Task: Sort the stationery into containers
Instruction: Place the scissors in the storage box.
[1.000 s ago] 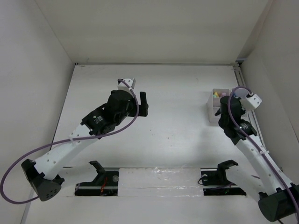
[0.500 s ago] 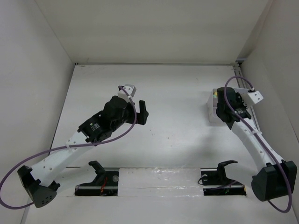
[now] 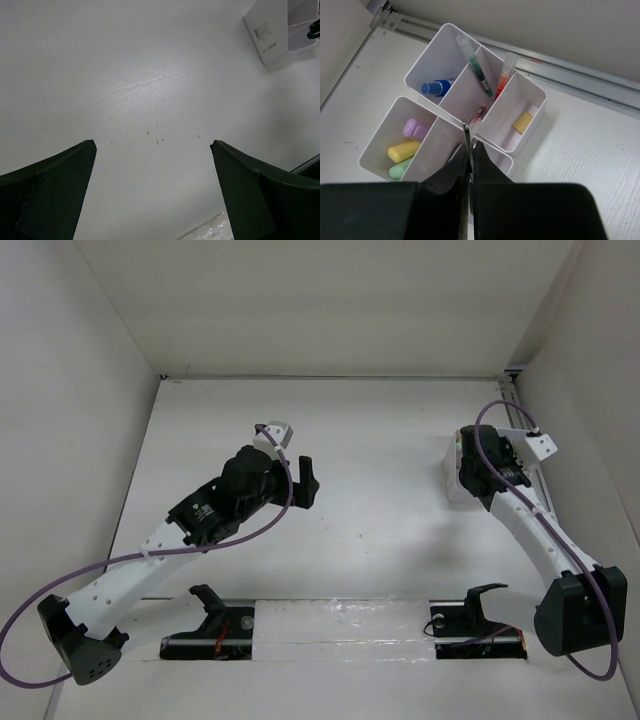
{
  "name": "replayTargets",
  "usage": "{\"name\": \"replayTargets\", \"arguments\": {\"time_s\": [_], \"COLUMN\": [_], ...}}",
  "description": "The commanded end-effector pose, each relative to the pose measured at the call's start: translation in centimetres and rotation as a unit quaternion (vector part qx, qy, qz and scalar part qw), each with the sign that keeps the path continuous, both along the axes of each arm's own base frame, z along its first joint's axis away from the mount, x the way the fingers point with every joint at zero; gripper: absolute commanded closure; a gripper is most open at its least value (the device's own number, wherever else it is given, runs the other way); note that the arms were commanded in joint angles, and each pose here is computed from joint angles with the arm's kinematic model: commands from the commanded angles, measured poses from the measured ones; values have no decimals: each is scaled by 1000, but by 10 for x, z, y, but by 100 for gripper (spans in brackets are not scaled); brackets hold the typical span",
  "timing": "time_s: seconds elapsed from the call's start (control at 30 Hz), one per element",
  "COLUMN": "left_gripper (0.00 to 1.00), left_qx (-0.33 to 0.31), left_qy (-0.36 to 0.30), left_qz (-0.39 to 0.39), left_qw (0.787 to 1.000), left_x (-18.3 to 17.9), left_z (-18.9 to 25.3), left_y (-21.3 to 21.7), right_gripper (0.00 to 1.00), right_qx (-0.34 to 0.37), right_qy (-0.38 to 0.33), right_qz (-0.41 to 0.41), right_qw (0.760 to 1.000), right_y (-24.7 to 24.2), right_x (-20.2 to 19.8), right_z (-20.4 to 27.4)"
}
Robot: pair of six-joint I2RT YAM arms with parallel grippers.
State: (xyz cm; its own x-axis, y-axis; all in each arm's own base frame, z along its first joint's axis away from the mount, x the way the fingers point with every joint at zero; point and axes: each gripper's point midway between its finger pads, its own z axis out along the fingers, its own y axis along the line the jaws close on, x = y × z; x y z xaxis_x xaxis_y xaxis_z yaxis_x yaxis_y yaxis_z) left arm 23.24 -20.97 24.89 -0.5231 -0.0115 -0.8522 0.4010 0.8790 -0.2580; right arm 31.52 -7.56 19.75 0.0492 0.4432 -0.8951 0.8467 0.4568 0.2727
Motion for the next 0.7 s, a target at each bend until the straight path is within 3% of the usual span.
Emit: {"name": "replayTargets", "arguments": {"time_s": [0.0,0.67], "left_gripper": [0,0], "left_qx": [-18,-20], "left_qy": [-19,-23], "left_qz": [-16,-12], "left_qw": [1000,999], "left_x": [-1,1], "left_z": [12,14], "left_y": [-6,-5], "right_gripper": [100,100], "right_qx": [16,32], "right_qy": [-49,-33], "right_qz": [-11,4], "right_qw": [999,999], "right_y": [-1,2], "right_x": [10,22], "right_z": [10,-13]}}
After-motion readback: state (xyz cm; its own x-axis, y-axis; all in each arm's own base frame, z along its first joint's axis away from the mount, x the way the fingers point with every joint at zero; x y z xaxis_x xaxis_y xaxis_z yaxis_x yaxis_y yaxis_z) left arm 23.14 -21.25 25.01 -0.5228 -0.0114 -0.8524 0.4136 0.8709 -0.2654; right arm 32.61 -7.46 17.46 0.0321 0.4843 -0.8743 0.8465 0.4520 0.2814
